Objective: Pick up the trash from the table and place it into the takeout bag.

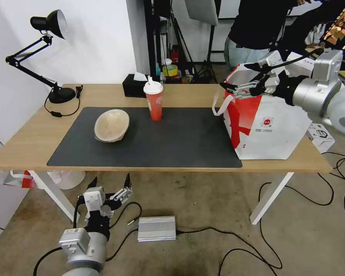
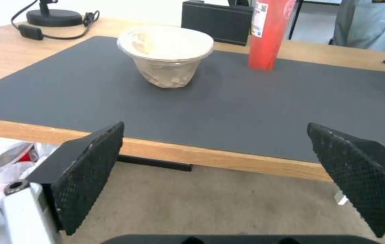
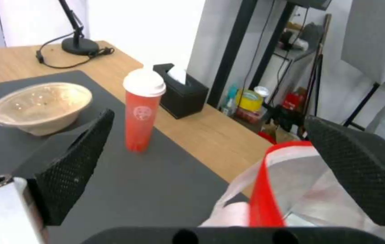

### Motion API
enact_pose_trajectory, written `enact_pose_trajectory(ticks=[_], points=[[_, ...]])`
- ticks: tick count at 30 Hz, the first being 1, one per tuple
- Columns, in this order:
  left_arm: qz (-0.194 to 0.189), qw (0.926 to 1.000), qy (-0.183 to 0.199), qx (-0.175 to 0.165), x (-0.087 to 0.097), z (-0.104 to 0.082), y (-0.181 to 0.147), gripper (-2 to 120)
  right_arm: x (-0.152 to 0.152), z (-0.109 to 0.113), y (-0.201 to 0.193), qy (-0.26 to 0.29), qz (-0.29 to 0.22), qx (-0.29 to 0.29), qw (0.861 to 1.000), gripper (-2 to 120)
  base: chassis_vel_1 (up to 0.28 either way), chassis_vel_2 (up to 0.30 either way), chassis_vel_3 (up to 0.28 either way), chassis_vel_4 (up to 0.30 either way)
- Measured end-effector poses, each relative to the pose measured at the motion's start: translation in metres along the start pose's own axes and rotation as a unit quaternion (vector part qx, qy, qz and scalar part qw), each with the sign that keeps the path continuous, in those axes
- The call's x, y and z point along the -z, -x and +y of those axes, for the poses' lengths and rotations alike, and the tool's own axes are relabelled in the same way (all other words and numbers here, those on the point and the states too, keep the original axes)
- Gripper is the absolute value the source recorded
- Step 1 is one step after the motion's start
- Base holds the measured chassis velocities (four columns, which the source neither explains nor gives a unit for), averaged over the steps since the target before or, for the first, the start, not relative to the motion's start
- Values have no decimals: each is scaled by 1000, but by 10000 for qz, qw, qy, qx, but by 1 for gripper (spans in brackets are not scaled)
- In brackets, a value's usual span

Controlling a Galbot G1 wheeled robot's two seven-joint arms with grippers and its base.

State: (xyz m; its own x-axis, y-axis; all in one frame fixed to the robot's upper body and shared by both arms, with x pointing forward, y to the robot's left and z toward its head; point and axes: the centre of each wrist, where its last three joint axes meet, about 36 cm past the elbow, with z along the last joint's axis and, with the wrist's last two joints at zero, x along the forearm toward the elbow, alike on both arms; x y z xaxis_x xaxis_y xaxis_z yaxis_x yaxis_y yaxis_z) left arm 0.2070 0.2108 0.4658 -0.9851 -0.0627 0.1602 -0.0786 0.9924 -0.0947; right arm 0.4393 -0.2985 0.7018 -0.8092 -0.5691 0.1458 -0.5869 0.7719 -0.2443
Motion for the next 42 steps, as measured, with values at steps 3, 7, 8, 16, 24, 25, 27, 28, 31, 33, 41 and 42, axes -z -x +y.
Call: enact_pose_trajectory(ticks=[3,7,8,16,24,25,27,28,31,33,41,42], points=[[-6,10000,2,3,0,0,0,103,-7,7,0,56,-125,-43,9999,100,0,0,0,0],[-12,10000,2,2,1,0,0,99,-14,16,0,112,-229,-80,9996,100,0,0,0,0],[-13,10000,2,2,1,0,0,99,-16,20,0,131,-271,-85,9995,100,0,0,0,0],[-17,10000,24,5,1,0,0,99,-24,37,-1,235,-507,-118,9984,100,0,0,0,0],[-44,10000,41,10,3,0,-1,99,-29,50,-2,311,-774,-203,9963,100,0,0,0,0],[-44,10000,44,9,2,0,-1,99,-30,52,-3,325,-814,-216,9959,100,0,0,0,0],[-45,10000,53,7,2,0,-1,99,-31,56,-3,353,-886,-237,9952,100,0,0,0,0],[-49,10000,58,4,3,0,-1,99,-33,59,-3,372,-929,-237,9947,100,0,0,0,0],[-50,10000,63,3,2,0,-1,99,-35,63,-3,396,-995,-247,9939,100,0,0,0,0],[-49,10000,63,2,2,0,-1,99,-36,64,-4,404,-1011,-251,9937,100,0,0,0,0],[-10,10000,69,4,-1,0,0,99,-50,86,-9,444,-1171,-273,9917,100,0,0,0,0],[-10,10000,69,4,-1,0,0,99,-50,86,-9,444,-1171,-273,9917,100,0,0,0,0]])
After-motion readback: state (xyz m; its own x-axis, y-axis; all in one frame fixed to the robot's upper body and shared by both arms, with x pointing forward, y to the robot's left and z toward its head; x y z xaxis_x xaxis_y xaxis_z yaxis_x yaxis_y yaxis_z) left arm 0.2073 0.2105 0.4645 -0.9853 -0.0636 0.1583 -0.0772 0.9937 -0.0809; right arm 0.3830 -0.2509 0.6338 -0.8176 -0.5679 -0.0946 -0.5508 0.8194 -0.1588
